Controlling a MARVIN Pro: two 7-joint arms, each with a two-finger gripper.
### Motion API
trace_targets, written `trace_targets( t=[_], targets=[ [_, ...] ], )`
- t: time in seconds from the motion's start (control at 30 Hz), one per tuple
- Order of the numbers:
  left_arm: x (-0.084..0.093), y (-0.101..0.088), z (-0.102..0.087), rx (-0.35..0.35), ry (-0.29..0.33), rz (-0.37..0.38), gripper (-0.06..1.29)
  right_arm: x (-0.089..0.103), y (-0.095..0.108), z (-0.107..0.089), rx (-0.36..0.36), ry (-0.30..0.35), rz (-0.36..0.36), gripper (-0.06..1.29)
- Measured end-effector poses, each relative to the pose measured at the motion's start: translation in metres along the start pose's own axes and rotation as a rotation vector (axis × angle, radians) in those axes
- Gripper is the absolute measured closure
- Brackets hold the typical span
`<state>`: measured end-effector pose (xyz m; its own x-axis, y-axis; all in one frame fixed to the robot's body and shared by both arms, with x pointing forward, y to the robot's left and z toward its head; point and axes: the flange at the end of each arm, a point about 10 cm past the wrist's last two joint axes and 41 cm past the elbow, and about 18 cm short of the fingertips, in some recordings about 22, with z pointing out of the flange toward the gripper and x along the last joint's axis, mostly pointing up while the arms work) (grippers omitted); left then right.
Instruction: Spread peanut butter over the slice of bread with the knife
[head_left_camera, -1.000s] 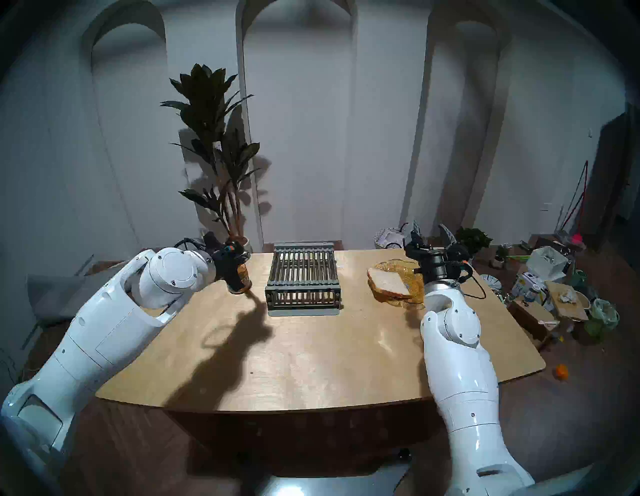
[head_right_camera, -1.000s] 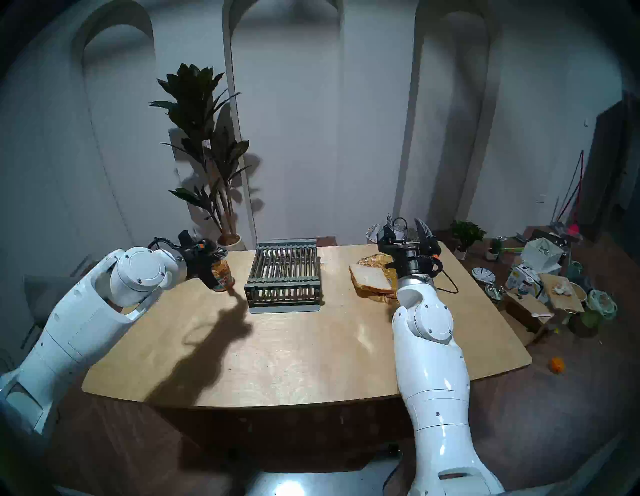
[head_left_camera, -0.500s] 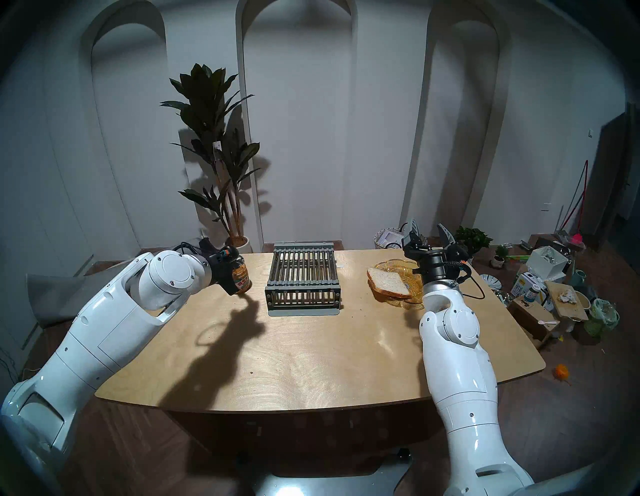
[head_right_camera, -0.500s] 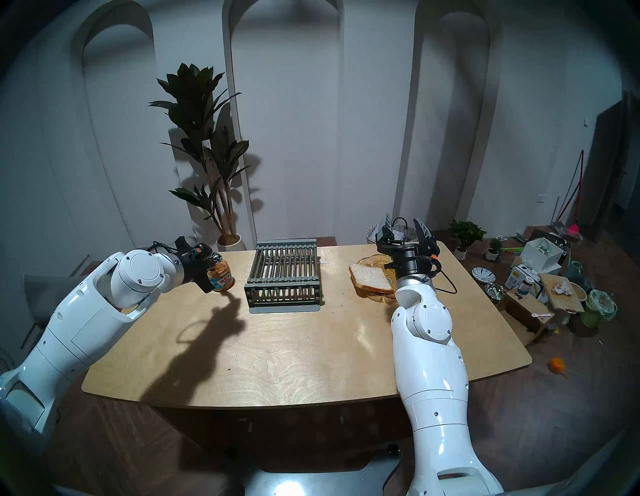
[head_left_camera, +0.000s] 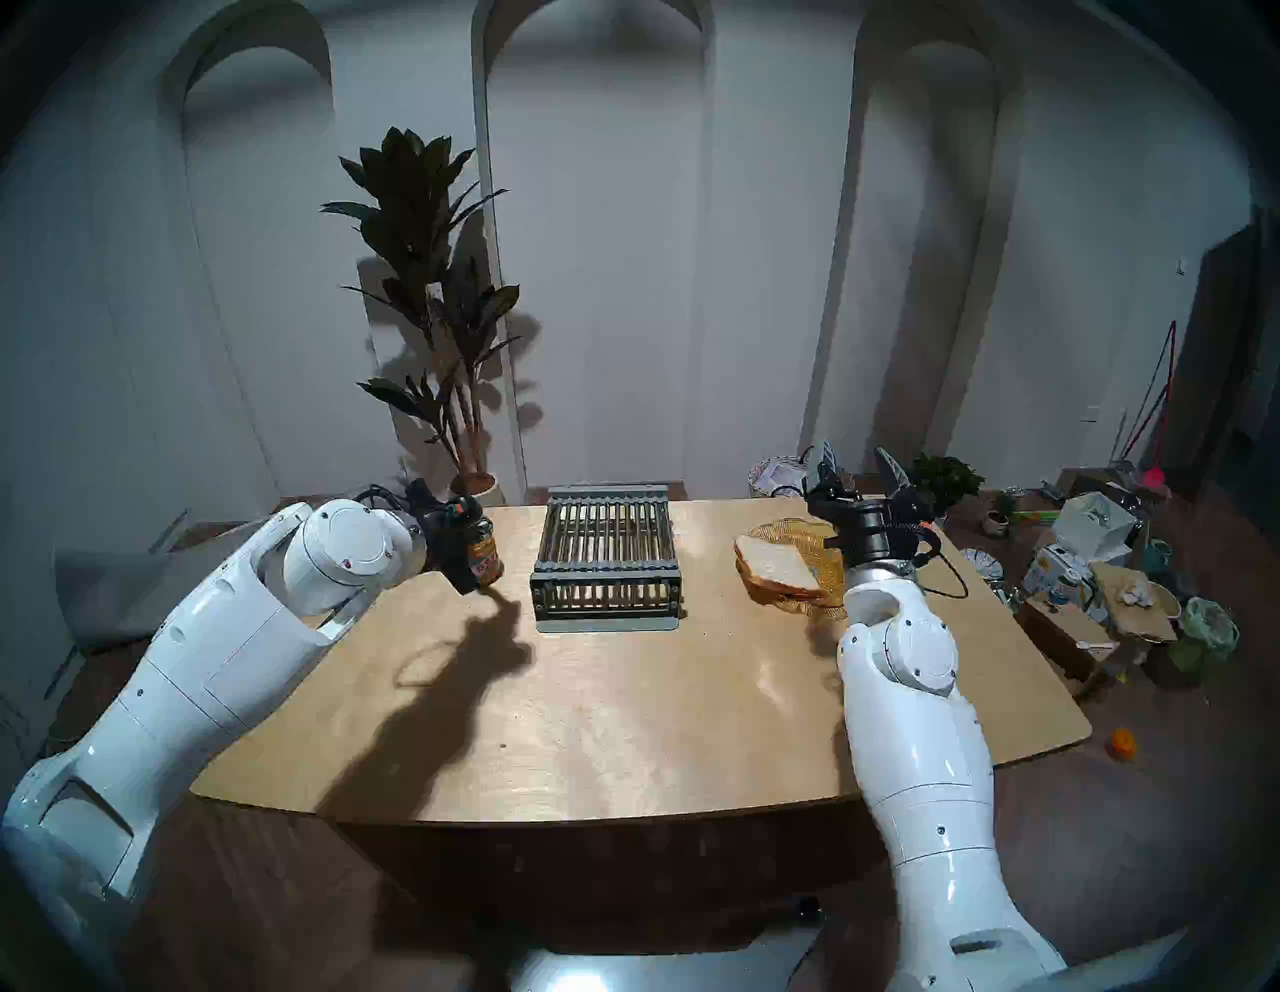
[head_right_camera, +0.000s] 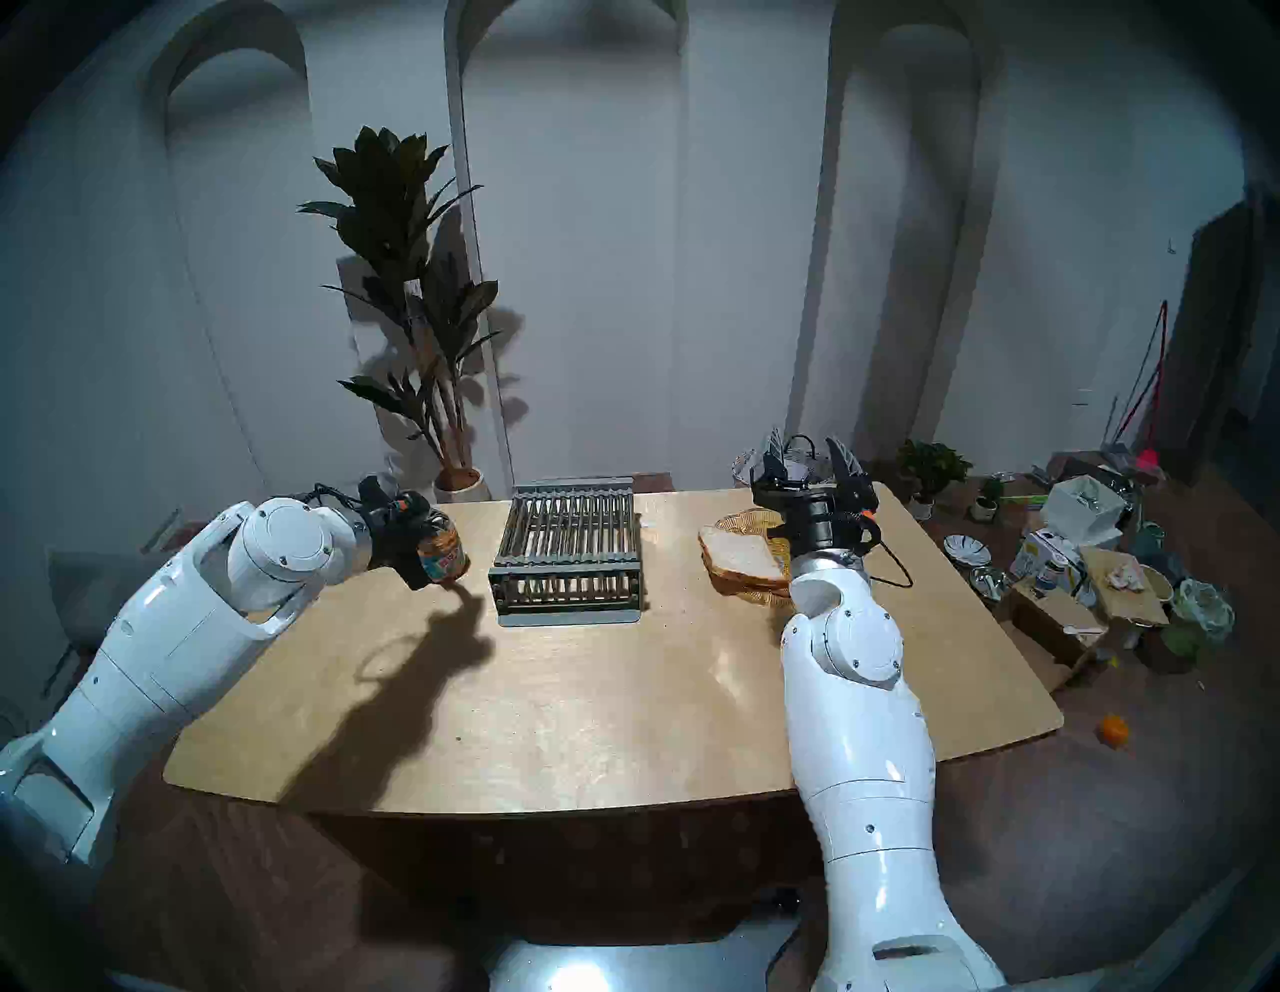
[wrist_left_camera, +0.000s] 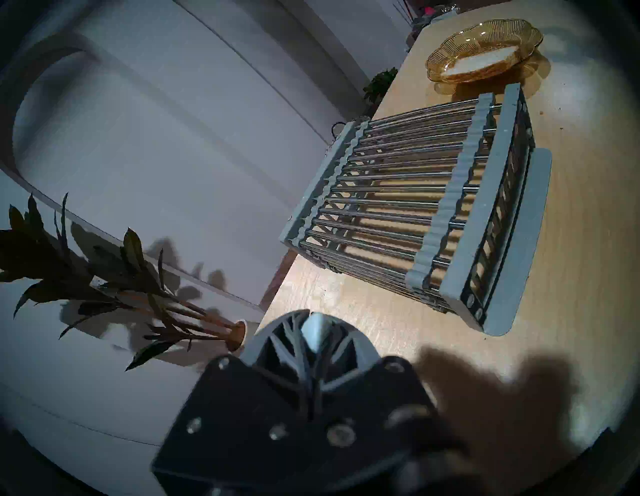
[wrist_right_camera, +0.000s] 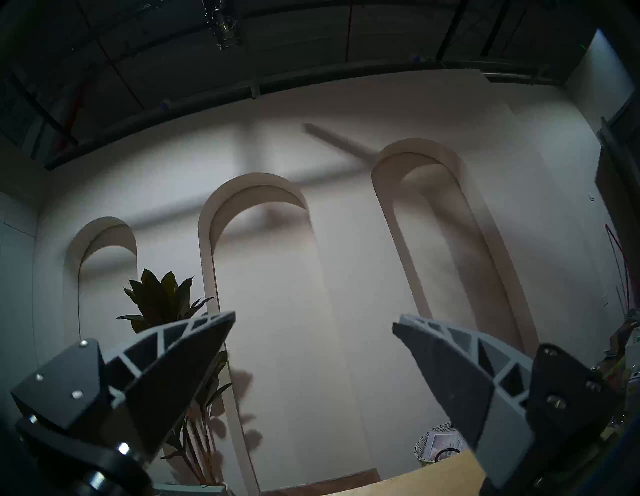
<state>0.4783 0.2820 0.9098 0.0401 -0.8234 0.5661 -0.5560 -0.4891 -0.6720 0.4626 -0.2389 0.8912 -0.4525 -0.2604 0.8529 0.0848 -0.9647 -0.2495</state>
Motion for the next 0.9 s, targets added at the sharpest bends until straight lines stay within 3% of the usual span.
trace_targets(
  t=[0.43,0.9],
  targets=[
    [-0.01,0.001,0.015,0.01,-0.019,0.002,1.26,0.006,0.012,-0.004,-0.038,0.011,-0.011,-0.02],
    [-0.01,0.015,0.019,0.106,-0.03,0.042,1.26,0.007,0.015,-0.006,-0.038,0.01,-0.014,-0.02]
  ],
)
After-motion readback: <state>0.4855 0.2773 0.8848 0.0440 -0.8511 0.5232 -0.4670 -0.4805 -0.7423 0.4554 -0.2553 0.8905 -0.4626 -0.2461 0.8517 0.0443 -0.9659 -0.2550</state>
